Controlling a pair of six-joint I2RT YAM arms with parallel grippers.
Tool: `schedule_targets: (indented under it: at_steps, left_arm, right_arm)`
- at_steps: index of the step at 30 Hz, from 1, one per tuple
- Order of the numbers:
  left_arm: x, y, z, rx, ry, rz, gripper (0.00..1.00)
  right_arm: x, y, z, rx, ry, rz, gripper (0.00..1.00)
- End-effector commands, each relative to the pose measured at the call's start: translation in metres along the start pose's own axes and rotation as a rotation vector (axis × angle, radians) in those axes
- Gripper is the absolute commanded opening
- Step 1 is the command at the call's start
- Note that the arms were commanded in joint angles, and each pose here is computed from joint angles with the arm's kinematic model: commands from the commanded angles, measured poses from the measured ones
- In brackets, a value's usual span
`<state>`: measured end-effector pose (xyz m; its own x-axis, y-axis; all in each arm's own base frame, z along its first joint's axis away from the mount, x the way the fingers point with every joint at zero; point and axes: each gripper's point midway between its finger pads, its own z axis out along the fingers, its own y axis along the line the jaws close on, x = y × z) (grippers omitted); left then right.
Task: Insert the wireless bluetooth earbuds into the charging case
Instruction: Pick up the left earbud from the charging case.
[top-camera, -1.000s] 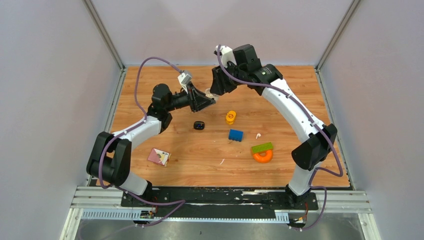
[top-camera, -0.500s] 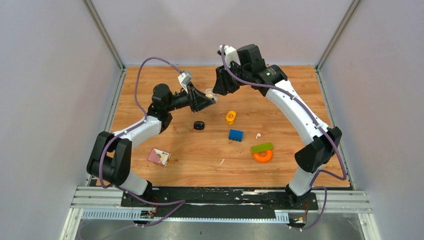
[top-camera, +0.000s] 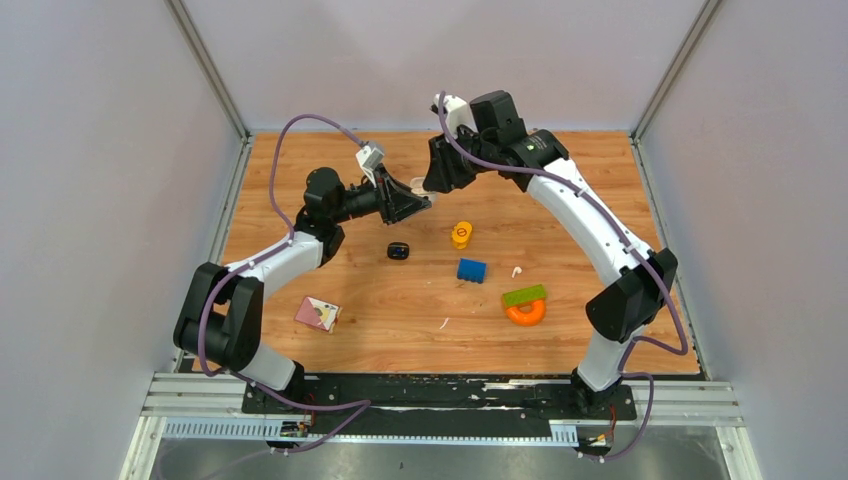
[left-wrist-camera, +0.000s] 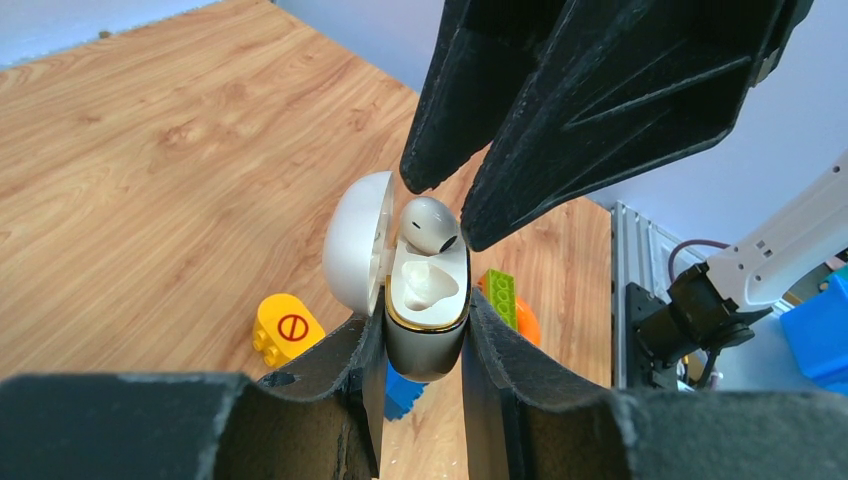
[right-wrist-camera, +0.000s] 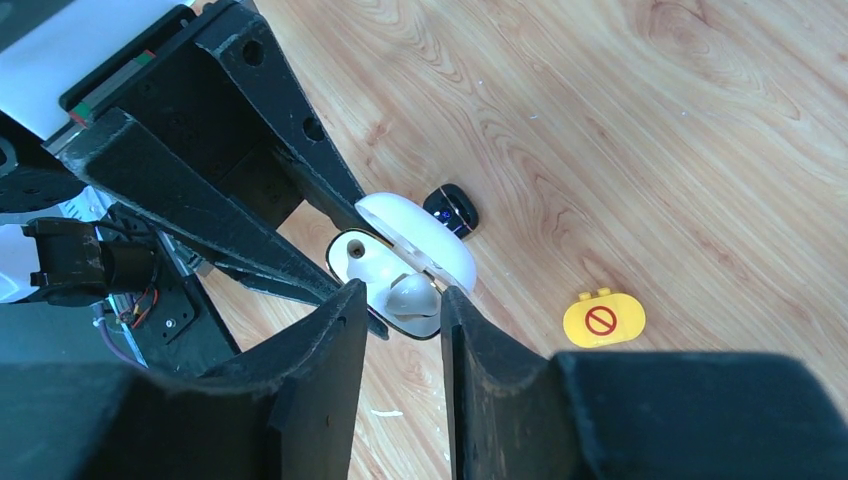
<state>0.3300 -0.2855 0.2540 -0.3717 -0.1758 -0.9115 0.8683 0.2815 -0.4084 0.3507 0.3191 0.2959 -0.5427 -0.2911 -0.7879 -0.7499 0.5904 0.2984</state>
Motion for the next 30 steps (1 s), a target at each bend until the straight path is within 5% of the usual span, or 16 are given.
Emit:
schedule_targets:
  at_steps: [1, 19, 30]
  left_arm:
    - [-0.02, -0.008, 0.005, 0.032, -0.042, 0.055, 0.0]
    - [-0.019, -0.007, 0.005, 0.028, -0.044, 0.048, 0.0]
    - [-0.017, -0.003, 0.005, 0.024, -0.041, 0.033, 0.0]
  right_arm:
    - [-0.003, 0.004, 0.002, -0.01, 0.0, 0.008, 0.33]
    - [0.004, 0.002, 0.011, 0.018, 0.024, -0.017, 0.27]
    - [-0.011, 0.007, -0.012, 0.042, -0.038, -0.093, 0.13]
